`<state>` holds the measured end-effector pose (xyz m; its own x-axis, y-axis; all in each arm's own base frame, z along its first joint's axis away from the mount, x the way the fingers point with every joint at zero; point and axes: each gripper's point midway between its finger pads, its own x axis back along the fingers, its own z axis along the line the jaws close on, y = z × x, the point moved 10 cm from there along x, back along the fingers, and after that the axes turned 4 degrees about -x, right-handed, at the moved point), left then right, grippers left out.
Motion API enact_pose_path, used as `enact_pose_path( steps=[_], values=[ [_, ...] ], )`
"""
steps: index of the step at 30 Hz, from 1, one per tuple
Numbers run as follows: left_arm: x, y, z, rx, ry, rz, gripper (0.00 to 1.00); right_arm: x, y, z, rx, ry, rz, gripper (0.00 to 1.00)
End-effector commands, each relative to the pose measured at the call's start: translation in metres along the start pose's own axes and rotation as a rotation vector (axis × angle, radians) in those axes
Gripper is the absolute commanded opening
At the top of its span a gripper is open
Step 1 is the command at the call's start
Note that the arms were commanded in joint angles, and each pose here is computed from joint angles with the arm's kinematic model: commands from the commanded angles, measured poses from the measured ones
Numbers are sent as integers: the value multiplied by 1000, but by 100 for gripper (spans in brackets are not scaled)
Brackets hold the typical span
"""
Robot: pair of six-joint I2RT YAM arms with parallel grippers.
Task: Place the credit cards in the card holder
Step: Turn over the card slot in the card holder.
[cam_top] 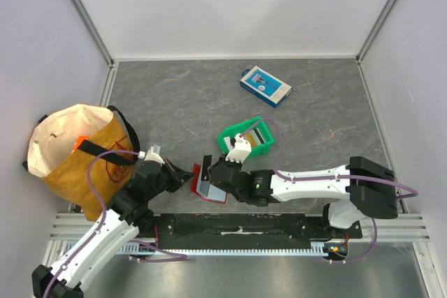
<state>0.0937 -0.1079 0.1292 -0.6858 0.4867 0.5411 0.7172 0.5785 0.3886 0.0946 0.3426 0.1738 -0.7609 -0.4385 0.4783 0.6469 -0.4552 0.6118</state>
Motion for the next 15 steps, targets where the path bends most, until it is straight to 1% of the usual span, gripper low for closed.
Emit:
enact_pose_path(
  steps=[1,12,15],
  values=[
    [-2,3,-4,18,-22,-31,2,-2,3,21,-89,39,0,0],
    [-2,5,-7,28,-35,-38,2,-15,-11,14,-72,1,37,0],
    [-1,5,-8,24,-44,-41,2,-17,-13,19,-53,6,51,0]
  ],
)
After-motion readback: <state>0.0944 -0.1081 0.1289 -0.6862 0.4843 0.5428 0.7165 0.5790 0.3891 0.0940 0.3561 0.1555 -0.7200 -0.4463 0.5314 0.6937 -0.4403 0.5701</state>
